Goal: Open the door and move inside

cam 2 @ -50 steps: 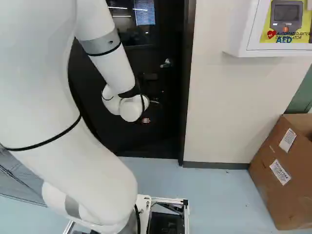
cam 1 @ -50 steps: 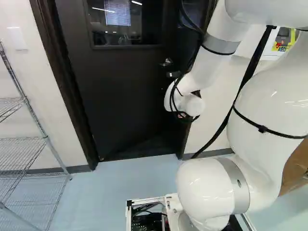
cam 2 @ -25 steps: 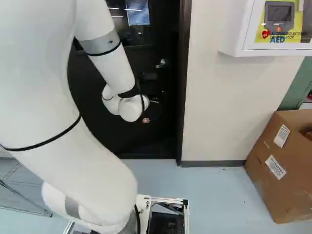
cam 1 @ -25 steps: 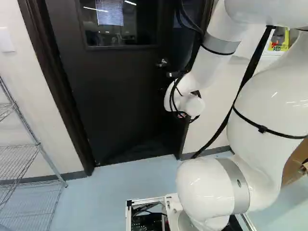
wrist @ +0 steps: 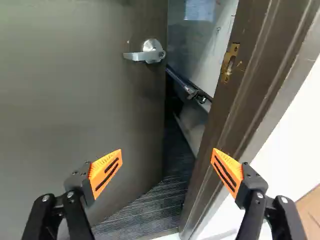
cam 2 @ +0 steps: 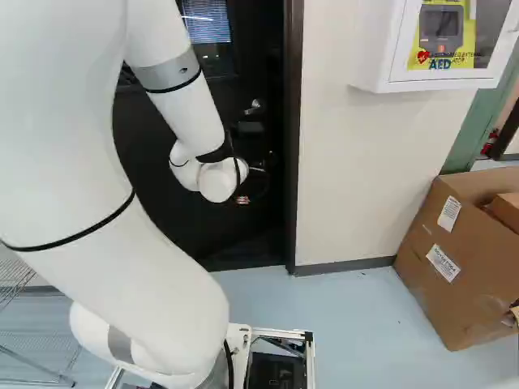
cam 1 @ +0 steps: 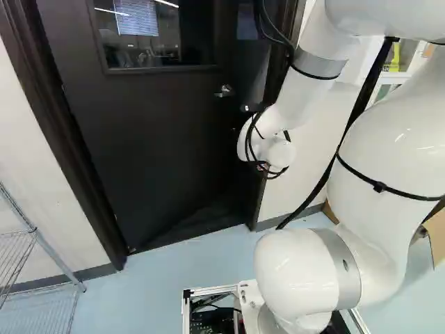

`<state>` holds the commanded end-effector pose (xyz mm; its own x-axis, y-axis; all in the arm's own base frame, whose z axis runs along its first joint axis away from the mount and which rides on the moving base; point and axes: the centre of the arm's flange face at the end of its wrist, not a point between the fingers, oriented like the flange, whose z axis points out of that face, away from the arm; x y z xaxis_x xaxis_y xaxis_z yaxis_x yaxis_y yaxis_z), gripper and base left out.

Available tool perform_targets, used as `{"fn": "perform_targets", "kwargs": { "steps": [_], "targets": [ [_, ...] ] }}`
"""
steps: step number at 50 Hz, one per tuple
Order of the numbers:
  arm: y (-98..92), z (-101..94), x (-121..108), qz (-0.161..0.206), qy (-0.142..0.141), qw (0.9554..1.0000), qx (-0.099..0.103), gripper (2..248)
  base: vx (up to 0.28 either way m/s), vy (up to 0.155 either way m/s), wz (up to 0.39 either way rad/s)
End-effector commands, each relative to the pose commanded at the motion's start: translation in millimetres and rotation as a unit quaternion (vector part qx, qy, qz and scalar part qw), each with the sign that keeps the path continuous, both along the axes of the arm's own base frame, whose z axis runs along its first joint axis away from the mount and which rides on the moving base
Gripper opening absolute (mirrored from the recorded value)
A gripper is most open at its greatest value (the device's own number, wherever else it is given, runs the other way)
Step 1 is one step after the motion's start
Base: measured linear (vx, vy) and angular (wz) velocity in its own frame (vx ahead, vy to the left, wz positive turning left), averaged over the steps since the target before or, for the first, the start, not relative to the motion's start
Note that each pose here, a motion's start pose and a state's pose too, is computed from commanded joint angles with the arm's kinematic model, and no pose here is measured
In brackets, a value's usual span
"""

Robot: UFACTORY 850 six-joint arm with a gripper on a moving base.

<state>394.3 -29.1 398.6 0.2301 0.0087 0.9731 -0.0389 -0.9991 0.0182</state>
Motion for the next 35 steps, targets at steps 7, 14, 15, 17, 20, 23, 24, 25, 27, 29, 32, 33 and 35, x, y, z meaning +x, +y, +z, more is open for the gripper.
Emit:
{"fn": "perform_targets", "kwargs": {
  "steps": [7, 14, 15, 17, 20, 23, 24, 25, 27, 29, 32, 33, 35],
  "targets": [
    [0.0, 0.0, 0.0, 0.0, 0.0, 1.0, 0.0, 247, 0.034, 0.065, -0.228],
    [0.0, 0.0, 0.0, 0.0, 0.0, 1.0, 0.0, 247, 0.026, 0.077, -0.227],
    [0.0, 0.0, 0.0, 0.0, 0.0, 1.0, 0.0, 247, 0.032, 0.089, -0.26],
    [0.0, 0.0, 0.0, 0.0, 0.0, 1.0, 0.0, 247, 0.033, 0.085, -0.242],
    [0.0, 0.0, 0.0, 0.0, 0.0, 1.0, 0.0, 247, 0.032, 0.078, -0.229],
    [0.0, 0.0, 0.0, 0.0, 0.0, 1.0, 0.0, 247, 0.03, 0.093, -0.263],
    [0.0, 0.0, 0.0, 0.0, 0.0, 1.0, 0.0, 247, 0.011, 0.089, -0.25],
    [0.0, 0.0, 0.0, 0.0, 0.0, 1.0, 0.0, 247, -0.001, 0.103, -0.225],
    [0.0, 0.0, 0.0, 0.0, 0.0, 1.0, 0.0, 247, 0.011, 0.111, -0.233],
    [0.0, 0.0, 0.0, 0.0, 0.0, 1.0, 0.0, 247, -0.004, 0.102, -0.263],
    [0.0, 0.0, 0.0, 0.0, 0.0, 1.0, 0.0, 247, -0.005, 0.092, -0.246],
    [0.0, 0.0, 0.0, 0.0, 0.0, 1.0, 0.0, 247, 0.001, 0.094, -0.235],
    [0.0, 0.0, 0.0, 0.0, 0.0, 1.0, 0.0, 247, 0.003, 0.096, -0.221]
  ]
}}
